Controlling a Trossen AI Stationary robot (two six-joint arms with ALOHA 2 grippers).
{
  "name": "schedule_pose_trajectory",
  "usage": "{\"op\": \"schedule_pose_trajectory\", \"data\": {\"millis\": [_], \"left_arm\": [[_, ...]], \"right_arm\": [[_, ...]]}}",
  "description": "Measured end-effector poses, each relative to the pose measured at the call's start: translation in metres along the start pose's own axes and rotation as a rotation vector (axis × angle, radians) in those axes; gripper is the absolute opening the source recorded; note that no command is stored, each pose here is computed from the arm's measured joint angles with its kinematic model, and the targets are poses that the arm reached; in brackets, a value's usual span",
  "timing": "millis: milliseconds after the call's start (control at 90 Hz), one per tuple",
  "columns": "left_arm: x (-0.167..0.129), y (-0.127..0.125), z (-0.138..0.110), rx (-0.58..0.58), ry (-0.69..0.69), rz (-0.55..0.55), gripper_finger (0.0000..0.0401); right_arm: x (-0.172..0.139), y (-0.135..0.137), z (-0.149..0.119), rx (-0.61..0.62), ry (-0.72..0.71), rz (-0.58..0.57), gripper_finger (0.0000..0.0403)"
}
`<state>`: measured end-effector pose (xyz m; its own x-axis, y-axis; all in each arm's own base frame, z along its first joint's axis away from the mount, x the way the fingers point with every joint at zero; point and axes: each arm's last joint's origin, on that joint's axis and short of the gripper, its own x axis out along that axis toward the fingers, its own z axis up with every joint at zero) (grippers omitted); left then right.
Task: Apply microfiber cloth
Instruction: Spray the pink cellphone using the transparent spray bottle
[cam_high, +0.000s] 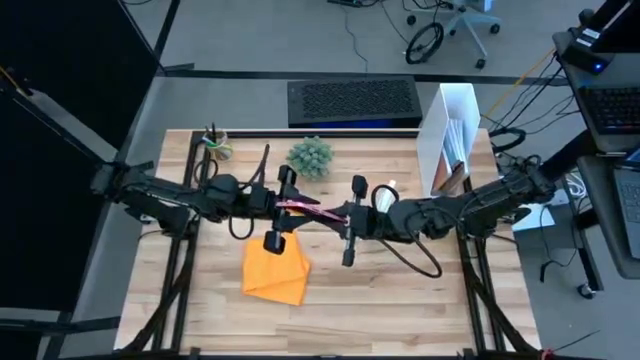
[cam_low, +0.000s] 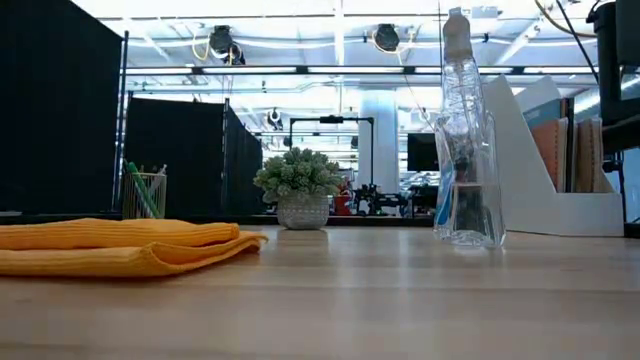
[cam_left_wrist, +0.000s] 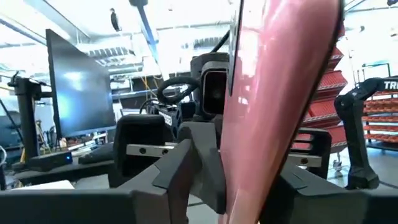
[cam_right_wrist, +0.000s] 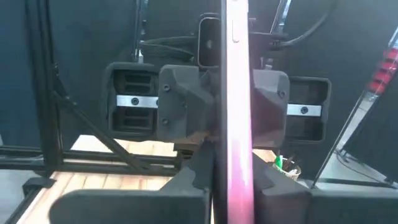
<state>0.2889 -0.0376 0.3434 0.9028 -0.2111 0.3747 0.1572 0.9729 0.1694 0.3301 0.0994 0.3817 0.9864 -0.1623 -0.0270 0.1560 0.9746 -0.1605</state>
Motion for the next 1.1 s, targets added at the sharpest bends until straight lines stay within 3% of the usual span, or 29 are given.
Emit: {"op": "schedule_pose_trajectory", "data": {"millis": [189,333,567,678,856,978,1100], "left_arm": [[0.000,0.000,0.000,0.006,0.007,-0.018,0.0063],[0.000,0.003,-0.001,0.012,0.013,-0.015,0.0017],[0.000,0.005,-0.008,0.030,0.088,0.003,0.0012],[-0.002,0.011,-0.013,0.053,0.145,0.057,0.0011],[-0.008,0.029,-0.026,0.059,0.298,0.143,0.0011],[-0.013,0.040,-0.039,0.056,0.397,0.172,0.0011],[-0.014,0.047,-0.060,0.044,0.499,0.172,0.0011]], "right_arm": [[0.000,0.000,0.000,0.001,-0.006,-0.001,0.0010],[0.001,-0.002,0.000,-0.002,-0.004,-0.015,0.0034],[-0.003,-0.003,-0.002,-0.061,0.039,-0.044,0.0087],[-0.019,-0.006,0.007,-0.084,0.098,-0.085,0.0132],[-0.067,-0.018,0.025,0.005,0.211,-0.123,0.0214],[-0.098,-0.024,0.014,0.097,0.357,-0.197,0.0263],[-0.120,-0.027,-0.015,0.193,0.574,-0.305,0.0298]]}}
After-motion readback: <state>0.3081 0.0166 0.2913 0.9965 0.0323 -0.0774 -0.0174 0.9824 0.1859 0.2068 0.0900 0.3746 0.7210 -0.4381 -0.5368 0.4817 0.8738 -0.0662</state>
